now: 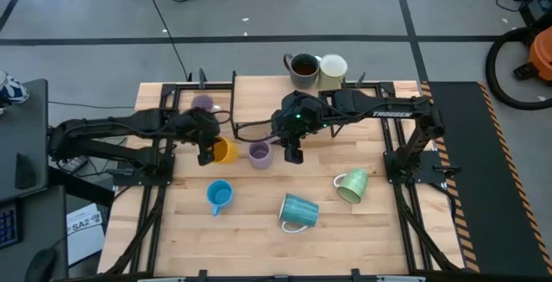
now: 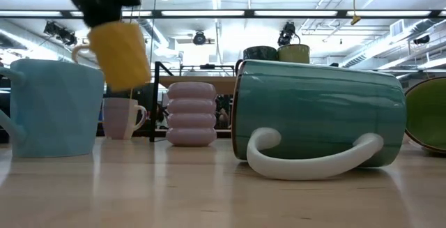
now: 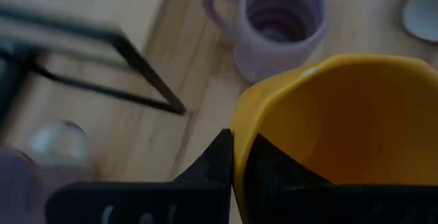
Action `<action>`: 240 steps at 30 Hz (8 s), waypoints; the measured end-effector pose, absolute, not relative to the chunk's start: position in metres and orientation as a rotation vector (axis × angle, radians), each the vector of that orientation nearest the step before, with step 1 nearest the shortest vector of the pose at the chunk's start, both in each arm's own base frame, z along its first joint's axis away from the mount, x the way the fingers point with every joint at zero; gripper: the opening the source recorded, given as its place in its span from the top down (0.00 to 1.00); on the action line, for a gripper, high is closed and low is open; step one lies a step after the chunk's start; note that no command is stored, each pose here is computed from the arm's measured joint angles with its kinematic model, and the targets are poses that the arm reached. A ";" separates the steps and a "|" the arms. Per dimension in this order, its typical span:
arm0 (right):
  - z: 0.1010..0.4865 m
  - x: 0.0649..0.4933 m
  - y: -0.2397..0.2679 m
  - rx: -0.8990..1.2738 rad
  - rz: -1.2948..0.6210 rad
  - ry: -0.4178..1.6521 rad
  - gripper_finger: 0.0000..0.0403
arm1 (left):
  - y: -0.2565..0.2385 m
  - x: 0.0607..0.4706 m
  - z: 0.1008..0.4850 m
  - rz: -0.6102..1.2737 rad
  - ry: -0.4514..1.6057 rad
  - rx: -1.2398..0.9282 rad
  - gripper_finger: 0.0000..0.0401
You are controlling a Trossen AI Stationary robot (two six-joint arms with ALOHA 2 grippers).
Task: Place coffee mugs
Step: Put the yellow mug on the shelf
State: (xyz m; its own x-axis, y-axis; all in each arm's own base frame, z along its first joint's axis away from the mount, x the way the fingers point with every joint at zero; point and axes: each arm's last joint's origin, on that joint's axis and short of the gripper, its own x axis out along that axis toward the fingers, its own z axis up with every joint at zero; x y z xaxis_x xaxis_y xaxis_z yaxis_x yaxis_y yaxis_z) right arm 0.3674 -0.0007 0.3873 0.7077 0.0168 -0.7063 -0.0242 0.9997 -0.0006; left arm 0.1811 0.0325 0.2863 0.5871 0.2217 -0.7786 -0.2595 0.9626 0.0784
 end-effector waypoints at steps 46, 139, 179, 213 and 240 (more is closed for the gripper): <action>0.395 0.354 -0.033 0.028 -0.064 0.793 0.65 | 0.144 0.296 0.332 0.304 0.923 0.442 0.92; 0.405 0.364 -0.059 -0.373 -0.073 0.664 0.65 | -0.016 0.192 0.404 0.185 0.730 -0.023 0.61; 0.338 0.391 -0.133 -0.267 -0.018 0.854 0.65 | -0.052 0.218 0.322 0.100 0.664 0.032 0.61; 0.337 0.375 -0.187 -0.241 -0.202 0.849 0.91 | -0.053 0.220 0.325 0.098 0.631 0.021 0.61; 0.337 0.373 -0.190 -0.247 -0.231 0.860 0.88 | -0.053 0.220 0.325 0.098 0.631 0.021 0.61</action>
State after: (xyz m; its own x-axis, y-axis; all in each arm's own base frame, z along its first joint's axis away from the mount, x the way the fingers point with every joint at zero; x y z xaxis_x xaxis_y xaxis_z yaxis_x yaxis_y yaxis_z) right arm 0.3730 -0.1899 0.3375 0.6310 -0.2981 -0.7162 0.1008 0.9469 -0.3054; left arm 0.2202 -0.0529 0.3250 0.8030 0.0975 -0.5879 -0.0848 0.9952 0.0492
